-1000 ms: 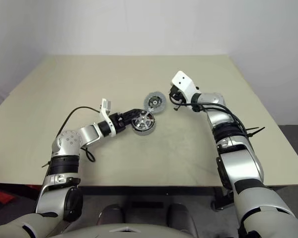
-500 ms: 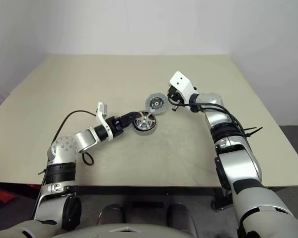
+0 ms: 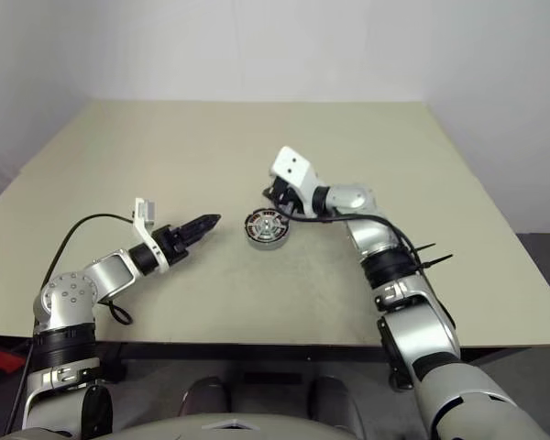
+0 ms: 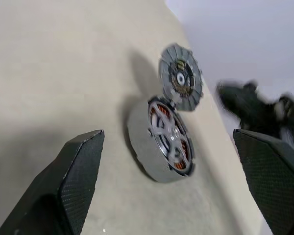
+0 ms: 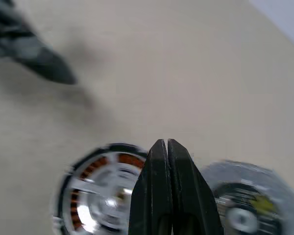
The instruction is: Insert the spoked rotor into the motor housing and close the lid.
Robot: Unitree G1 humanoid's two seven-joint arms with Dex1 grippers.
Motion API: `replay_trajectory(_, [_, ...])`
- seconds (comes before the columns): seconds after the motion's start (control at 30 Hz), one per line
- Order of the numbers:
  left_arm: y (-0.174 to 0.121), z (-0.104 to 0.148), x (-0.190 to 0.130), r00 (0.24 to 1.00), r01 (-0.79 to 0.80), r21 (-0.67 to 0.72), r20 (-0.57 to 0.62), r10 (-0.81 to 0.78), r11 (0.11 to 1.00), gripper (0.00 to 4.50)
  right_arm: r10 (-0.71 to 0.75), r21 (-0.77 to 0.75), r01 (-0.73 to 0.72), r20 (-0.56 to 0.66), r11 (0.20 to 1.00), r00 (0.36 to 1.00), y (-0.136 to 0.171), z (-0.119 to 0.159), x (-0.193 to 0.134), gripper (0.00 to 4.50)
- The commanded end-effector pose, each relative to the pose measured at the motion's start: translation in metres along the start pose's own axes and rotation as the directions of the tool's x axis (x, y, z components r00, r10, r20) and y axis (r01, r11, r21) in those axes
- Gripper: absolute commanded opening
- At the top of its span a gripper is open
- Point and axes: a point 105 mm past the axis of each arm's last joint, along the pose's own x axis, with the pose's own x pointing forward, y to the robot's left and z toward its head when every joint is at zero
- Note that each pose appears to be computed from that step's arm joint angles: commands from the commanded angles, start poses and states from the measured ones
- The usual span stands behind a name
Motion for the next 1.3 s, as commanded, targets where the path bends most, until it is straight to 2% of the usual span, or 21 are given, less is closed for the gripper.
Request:
replay_trajectory(0.03, [-0.003,0.017,-0.006,0.998,-0.011,0.048,0.07,0.007,0.999,4.47,0.013,0.004,-0.013,0.01,1.0,1.0,0.006,0.002,0.003,0.0])
replay_trajectory(0.2, [0.004,0.02,-0.009,0.995,-0.047,0.056,0.094,0.041,0.997,4.47,0.048,0.082,-0.045,-0.043,0.996,0.998,0.024,-0.025,0.012,0.0])
replay_trajectory(0.33, [0.007,0.026,-0.012,0.991,-0.076,0.072,0.118,0.067,0.994,4.47,0.04,0.083,-0.031,-0.11,0.996,0.993,0.028,-0.048,0.014,0.0])
replay_trajectory(0.47, [0.011,0.031,-0.013,0.987,-0.091,0.073,0.136,0.081,0.993,4.47,0.038,0.075,-0.033,-0.066,0.997,0.997,0.022,-0.036,0.011,0.0])
replay_trajectory(0.57, [0.012,0.031,-0.013,0.987,-0.093,0.077,0.135,0.082,0.993,4.47,0.065,-0.004,-0.065,-0.035,0.998,0.997,0.014,-0.017,0.002,0.0])
replay_trajectory(0.7, [0.012,0.03,-0.011,0.989,-0.099,0.107,0.124,0.086,0.989,4.47,0.262,-0.143,-0.258,0.005,0.955,0.965,0.022,0.018,-0.014,0.0])
replay_trajectory(0.8, [0.012,0.027,-0.008,0.991,-0.106,0.157,0.1,0.091,0.982,4.47,0.373,-0.249,-0.379,-0.072,0.891,0.925,0.028,0.023,-0.023,0.0])
replay_trajectory(0.9, [0.005,0.029,-0.006,0.992,-0.121,0.3,0.068,0.105,0.946,4.47,0.491,-0.301,-0.522,-0.177,0.798,0.853,0.033,0.017,-0.035,0.0])
replay_trajectory(1.0, [-0.004,0.033,-0.007,0.994,-0.109,0.402,0.041,0.101,0.909,4.47,0.52,-0.314,-0.588,-0.277,0.745,0.808,0.028,0.007,-0.037,0.0])
replay_trajectory(1.13, [-0.01,0.033,-0.008,0.996,-0.091,0.422,0.036,0.083,0.902,4.47,0.509,-0.318,-0.6,-0.327,0.734,0.796,0.024,-0.001,-0.028,0.0])
replay_trajectory(1.23, [-0.011,0.031,-0.009,0.996,-0.09,0.419,0.038,0.081,0.904,4.5,0.478,-0.347,-0.583,-0.346,0.734,0.807,0.021,-0.004,-0.018,0.63])
replay_trajectory(1.3, [-0.009,0.028,-0.01,0.995,-0.098,0.414,0.035,0.092,0.905,4.5,0.458,-0.378,-0.568,-0.347,0.731,0.819,0.019,-0.003,-0.014,1.25])
